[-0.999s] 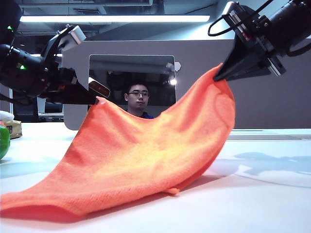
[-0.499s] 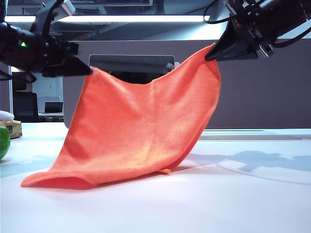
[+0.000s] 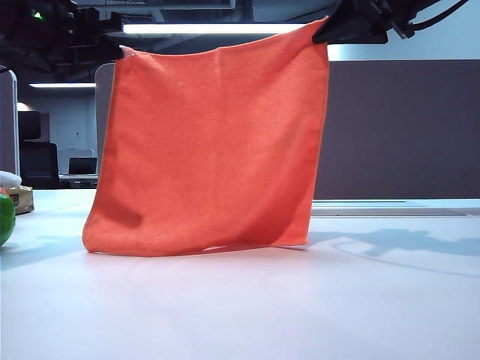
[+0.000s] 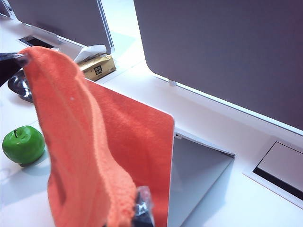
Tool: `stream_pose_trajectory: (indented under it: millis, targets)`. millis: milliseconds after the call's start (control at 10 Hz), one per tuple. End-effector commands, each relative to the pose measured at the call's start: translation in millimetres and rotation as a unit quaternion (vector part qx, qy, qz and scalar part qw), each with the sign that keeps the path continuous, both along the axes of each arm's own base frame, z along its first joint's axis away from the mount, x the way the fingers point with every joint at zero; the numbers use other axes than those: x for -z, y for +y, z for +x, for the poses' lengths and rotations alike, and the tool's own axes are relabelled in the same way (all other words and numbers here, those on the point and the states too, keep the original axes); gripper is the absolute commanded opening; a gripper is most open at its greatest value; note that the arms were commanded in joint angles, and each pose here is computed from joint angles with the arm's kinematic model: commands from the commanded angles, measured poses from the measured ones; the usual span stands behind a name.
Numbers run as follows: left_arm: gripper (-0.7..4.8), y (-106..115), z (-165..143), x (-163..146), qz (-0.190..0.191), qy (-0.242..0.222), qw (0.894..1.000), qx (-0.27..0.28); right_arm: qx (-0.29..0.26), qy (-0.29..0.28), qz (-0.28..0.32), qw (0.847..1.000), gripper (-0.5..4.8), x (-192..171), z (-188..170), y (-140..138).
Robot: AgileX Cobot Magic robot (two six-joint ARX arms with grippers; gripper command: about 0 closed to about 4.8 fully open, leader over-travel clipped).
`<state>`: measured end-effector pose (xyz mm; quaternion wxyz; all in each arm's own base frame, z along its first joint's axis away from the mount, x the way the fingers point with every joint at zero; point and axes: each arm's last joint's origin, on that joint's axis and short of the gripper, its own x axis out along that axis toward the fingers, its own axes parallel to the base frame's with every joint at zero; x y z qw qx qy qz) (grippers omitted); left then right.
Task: Pick up the cloth from the table and use it to cover the mirror.
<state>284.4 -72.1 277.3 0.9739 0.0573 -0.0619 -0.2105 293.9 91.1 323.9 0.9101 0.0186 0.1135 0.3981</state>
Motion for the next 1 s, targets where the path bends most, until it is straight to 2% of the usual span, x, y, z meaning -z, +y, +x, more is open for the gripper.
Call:
stream_pose_trajectory:
  millis: [100, 399, 499, 599, 799, 999]
  targets:
    - [-0.06, 15, 6, -3, -0.001, 0.017, 0.997, -0.078, 0.019, -0.032, 0.01, 0.999, -0.05, -13, 20, 36]
    - [-0.06, 24, 11, -11, -0.002, 0.013, 0.996, -0.086, 0.031, -0.035, 0.009, 0.999, -0.05, -14, 21, 36]
    - [-0.06, 21, 26, -24, -0.001, 0.017, 0.998, -0.065, 0.049, -0.033, 0.004, 0.998, -0.05, -7, 29, 37]
    - [-0.06, 20, 33, -20, 0.003, 0.034, 0.998, -0.06, 0.061, -0.04, 0.005, 0.997, -0.05, -4, 33, 38]
    - [-0.06, 19, 34, -18, 0.004, 0.038, 0.997, -0.06, 0.061, -0.044, 0.007, 0.997, -0.05, -3, 35, 39]
    - [-0.06, 18, 44, -7, 0.007, 0.046, 0.998, -0.052, 0.096, -0.054, 0.005, 0.994, -0.05, -8, 57, 45]
